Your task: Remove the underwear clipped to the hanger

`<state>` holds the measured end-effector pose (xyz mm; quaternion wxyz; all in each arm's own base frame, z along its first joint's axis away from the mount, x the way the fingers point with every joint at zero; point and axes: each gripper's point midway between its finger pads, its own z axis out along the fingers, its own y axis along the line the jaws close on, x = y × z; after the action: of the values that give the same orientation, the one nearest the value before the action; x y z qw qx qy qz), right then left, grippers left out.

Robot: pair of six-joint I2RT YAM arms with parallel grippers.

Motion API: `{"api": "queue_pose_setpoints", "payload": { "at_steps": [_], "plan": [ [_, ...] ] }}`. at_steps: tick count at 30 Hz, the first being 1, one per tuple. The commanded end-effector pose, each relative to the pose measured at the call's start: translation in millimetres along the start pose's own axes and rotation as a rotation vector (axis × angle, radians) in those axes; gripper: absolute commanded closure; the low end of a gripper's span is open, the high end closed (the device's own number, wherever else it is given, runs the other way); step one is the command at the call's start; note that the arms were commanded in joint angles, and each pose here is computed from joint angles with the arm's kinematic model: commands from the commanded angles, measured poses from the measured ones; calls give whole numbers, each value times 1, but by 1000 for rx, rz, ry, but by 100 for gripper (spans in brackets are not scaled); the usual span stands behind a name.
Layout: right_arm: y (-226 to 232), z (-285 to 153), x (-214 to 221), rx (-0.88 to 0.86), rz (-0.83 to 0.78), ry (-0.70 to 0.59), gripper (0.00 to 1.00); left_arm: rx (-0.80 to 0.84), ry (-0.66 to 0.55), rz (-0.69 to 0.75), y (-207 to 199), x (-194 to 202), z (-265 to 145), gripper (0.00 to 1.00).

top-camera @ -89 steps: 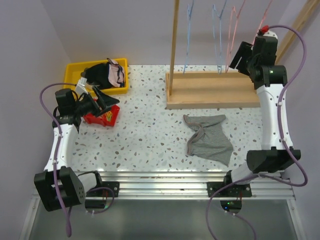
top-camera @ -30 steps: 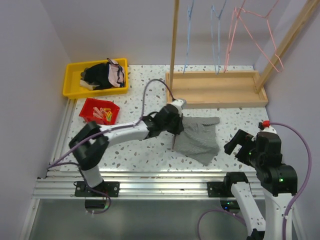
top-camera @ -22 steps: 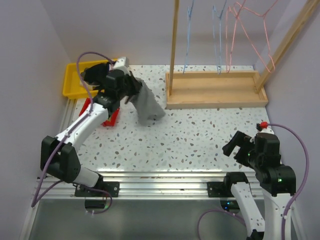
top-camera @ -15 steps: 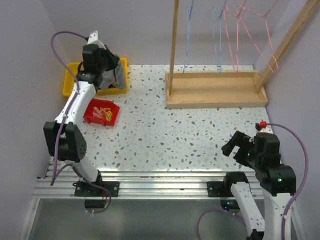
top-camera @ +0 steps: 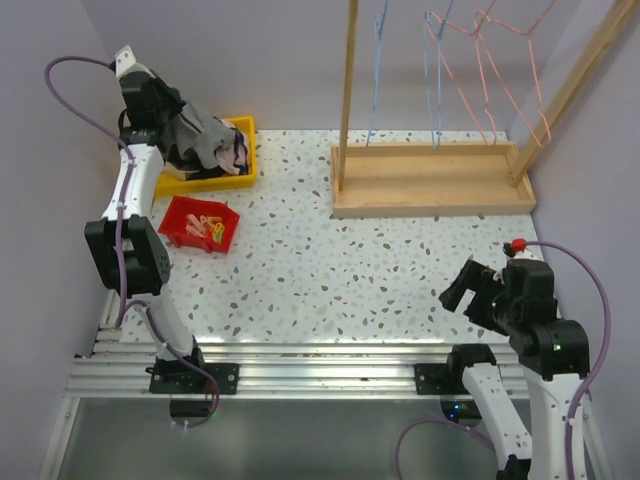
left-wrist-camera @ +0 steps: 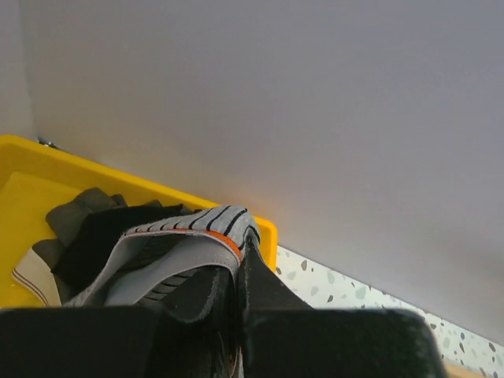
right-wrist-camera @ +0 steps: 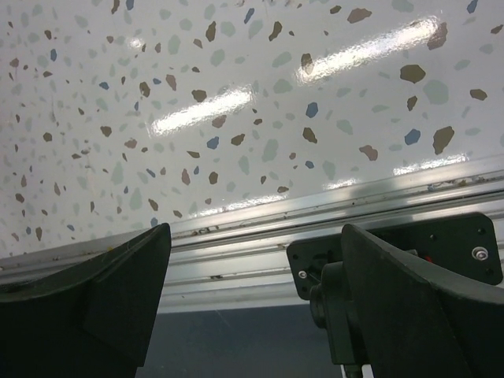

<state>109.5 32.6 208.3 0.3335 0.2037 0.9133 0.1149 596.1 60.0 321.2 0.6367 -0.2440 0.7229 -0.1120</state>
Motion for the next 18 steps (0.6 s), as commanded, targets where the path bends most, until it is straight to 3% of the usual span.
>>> {"api": "queue_pose_setpoints", "payload": {
  "at_steps": [1,3,4,5,6,8,9,13,18],
  "plan": [
    [0,4,11,8,-17,85,8,16,-165,0,-7,-42,3,95],
    [1,6,10,8,-15,89,8,13,-77,10,3,-9,26,89],
    [1,7,9,10,-12,94,8,44,-54,13,-4,-8,32,78],
    [2,8,8,10,-10,95,8,36,21,8,2,13,36,64],
    [3,8,8,7,-13,96,8,48,70,-2,5,33,46,39],
    [4,8,5,11,-14,98,8,96,121,-35,0,50,49,9],
    [4,8,5,12,-14,97,7,105,145,-49,4,63,47,0],
    [6,6,4,6,-6,94,7,194,98,-77,-16,49,34,0],
    [12,4,-3,-31,-3,55,4,306,62,-82,-55,2,-18,0]
  ]
}}
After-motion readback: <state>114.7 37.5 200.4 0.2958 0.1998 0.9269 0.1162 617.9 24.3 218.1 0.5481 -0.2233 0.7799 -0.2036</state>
